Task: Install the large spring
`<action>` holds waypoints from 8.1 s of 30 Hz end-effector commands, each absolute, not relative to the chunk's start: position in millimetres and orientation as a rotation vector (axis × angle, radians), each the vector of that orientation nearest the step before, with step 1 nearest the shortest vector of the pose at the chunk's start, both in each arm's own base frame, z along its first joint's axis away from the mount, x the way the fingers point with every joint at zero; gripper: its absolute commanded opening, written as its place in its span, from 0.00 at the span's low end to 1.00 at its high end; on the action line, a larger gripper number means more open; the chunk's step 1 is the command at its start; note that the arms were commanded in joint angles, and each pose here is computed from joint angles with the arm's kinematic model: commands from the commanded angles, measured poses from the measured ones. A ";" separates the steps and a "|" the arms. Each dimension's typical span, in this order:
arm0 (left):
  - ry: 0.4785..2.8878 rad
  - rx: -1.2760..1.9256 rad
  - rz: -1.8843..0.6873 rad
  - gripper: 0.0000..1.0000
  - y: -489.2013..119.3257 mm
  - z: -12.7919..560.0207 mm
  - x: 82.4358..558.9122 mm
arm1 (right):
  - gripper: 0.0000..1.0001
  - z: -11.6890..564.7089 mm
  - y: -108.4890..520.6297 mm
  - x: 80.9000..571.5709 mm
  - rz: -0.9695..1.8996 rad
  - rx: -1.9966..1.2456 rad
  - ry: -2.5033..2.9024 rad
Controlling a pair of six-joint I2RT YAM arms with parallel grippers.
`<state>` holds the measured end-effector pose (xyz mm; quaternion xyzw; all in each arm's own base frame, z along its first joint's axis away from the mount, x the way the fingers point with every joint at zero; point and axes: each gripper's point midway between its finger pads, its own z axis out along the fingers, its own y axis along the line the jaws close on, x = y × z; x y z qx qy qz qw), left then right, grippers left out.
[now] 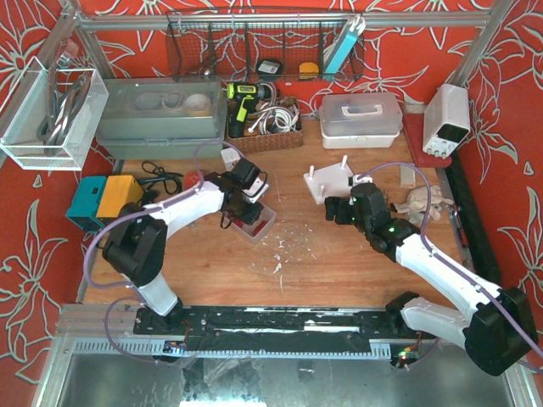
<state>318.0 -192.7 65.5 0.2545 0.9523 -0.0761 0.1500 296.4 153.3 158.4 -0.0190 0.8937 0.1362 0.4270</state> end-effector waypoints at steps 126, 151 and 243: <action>1.721 0.468 -0.535 1.00 -226.9 169.3 252.1 | 0.00 150.1 120.5 514.4 0.035 -0.003 2.378; 1.723 0.479 -0.538 1.00 -228.5 170.3 250.7 | 0.08 112.4 120.7 526.9 -0.033 -0.032 2.476; 2.042 1.405 0.013 0.43 -158.5 82.7 360.7 | 0.96 200.3 150.7 298.1 0.443 -0.065 2.125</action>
